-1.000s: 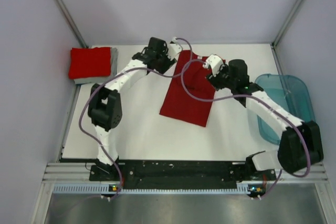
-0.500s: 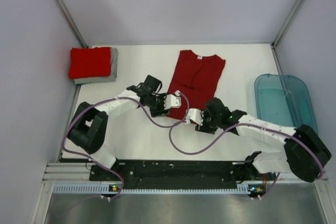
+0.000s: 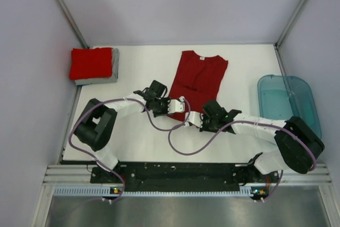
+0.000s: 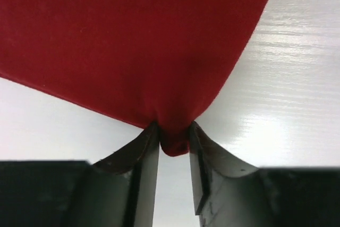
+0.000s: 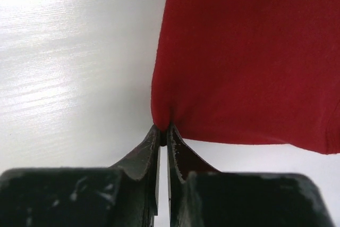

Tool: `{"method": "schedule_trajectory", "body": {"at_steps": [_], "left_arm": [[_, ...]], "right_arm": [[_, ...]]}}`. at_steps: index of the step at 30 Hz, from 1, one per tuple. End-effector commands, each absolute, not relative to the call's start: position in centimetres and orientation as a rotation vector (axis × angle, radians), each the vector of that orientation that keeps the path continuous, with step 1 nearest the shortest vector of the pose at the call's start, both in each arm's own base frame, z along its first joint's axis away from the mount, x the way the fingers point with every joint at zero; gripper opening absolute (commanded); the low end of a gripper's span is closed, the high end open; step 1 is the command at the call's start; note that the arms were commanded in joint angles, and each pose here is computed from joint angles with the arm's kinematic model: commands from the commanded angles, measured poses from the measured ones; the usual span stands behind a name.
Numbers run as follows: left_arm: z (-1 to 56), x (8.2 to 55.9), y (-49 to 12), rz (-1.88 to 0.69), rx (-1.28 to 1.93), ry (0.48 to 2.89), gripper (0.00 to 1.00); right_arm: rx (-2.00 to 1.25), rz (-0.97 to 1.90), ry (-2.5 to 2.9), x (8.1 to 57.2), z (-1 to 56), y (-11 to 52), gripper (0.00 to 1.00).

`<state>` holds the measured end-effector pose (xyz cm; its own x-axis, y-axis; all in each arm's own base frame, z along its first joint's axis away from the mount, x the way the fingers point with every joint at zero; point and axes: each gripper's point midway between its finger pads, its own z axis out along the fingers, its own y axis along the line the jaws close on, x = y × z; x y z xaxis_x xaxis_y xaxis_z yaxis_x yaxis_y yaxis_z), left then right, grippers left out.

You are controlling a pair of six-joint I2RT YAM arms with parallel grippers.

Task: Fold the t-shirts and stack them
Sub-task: Grab one side of the 2/3 rectangular tshirt with both arms, then fold the long partially folded tshirt into a neat square

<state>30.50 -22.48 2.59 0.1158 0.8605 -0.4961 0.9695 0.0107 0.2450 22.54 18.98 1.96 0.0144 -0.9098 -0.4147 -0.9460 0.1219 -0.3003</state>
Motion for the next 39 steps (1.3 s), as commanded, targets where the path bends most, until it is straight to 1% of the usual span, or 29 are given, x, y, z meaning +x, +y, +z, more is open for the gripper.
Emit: {"method": "schedule_trajectory", "body": {"at_steps": [1, 2, 5, 8, 15, 17, 22, 26, 28, 33, 39], "left_arm": [[1.2, 30.3, -22.3, -0.249, 1.913, 1.797, 0.15], [1.2, 30.0, -22.3, -0.256, 1.918, 1.81, 0.0], [1.8, 29.2, -21.3, -0.256, 1.916, 1.894, 0.0], [3.6, 28.4, -20.2, -0.223, 1.888, 1.944, 0.0], [9.6, 23.5, -18.1, -0.309, 1.88, 1.979, 0.0], [10.6, 21.6, -17.1, -0.341, 1.908, 2.001, 0.0], [13.2, 16.9, -14.3, -0.389, 1.935, 2.044, 0.0], [17.2, 14.1, -13.9, -0.451, 1.896, 1.939, 0.0], [18.7, 13.4, -14.0, -0.463, 1.855, 1.873, 0.0], [20.1, 15.2, -15.5, -0.453, 1.71, 1.846, 0.0], [22.3, 22.2, -18.1, -0.328, 1.508, 1.893, 0.0]], "right_arm": [[-1.735, 0.125, 1.883, 23.2, 3.1, 20.4, 0.0], [-1.733, 0.122, 1.883, 23.1, 3.2, 20.3, 0.0], [-1.711, 0.126, 1.874, 22.9, 4.3, 20.1, 0.0], [-1.684, 0.156, 1.844, 22.1, 6.8, 20.3, 0.0], [-1.768, 0.277, 1.73, 16.6, 12.2, 21.4, 0.0], [-1.763, 0.353, 1.719, 14.7, 13.7, 21.7, 0.0], [-1.723, 0.671, 1.673, 9.5, 17.7, 23.6, 0.0], [-1.647, 0.887, 1.612, 6.5, 21.5, 24.2, 0.0], [-1.621, 0.935, 1.571, 5.8, 22.4, 24.1, 0.0], [-1.488, 0.889, 1.601, 7.2, 23.0, 23.7, 0.0], [-1.163, 0.787, 1.862, 13.5, 21.7, 21.9, 0.0]]}}
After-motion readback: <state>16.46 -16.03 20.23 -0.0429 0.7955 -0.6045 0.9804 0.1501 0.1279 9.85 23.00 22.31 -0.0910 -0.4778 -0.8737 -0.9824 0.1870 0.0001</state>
